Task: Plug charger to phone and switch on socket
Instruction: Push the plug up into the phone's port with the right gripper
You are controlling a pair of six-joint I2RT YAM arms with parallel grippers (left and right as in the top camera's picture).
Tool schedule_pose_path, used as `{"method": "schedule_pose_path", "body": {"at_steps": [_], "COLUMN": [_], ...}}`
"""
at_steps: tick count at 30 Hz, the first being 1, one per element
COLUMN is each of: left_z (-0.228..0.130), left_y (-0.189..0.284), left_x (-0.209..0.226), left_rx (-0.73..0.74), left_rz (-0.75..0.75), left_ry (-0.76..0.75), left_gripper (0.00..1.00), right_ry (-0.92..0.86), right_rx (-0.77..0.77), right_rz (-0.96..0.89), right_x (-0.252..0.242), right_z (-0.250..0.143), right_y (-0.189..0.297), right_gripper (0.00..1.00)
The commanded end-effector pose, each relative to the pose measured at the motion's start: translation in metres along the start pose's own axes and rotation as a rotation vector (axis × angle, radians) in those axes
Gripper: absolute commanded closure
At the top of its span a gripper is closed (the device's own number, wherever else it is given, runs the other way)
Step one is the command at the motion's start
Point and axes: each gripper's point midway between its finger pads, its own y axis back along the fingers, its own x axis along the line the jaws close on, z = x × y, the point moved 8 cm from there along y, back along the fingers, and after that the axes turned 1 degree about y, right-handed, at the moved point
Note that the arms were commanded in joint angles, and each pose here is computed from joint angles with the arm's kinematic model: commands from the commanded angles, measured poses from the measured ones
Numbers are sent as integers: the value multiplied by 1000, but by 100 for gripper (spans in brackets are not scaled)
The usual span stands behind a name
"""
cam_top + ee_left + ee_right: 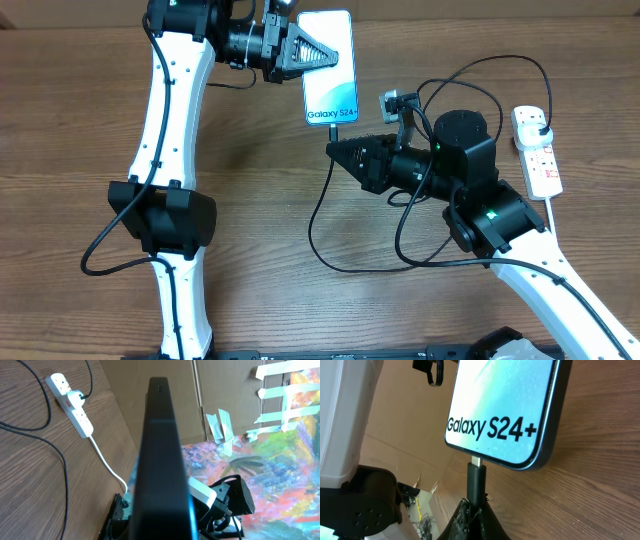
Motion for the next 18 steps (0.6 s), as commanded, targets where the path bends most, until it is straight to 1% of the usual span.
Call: {"method": "schedule_pose_path", "body": {"at_steps": [1,18], "left_z": [-8,-10], "left_y": [-6,-14], "left_x": [-32,-34], "left_rx": [15,35], "left_rz": [-53,-60], "left_ry": [-117,-135], "left_gripper": [95,96], "right_ry": [3,4], "right_rx": [-36,-53], "right_rz": [-17,-32], "right_x": [-1,-3], "right_z": [4,7], "right_y": [4,5], "right_gripper": [96,96]}}
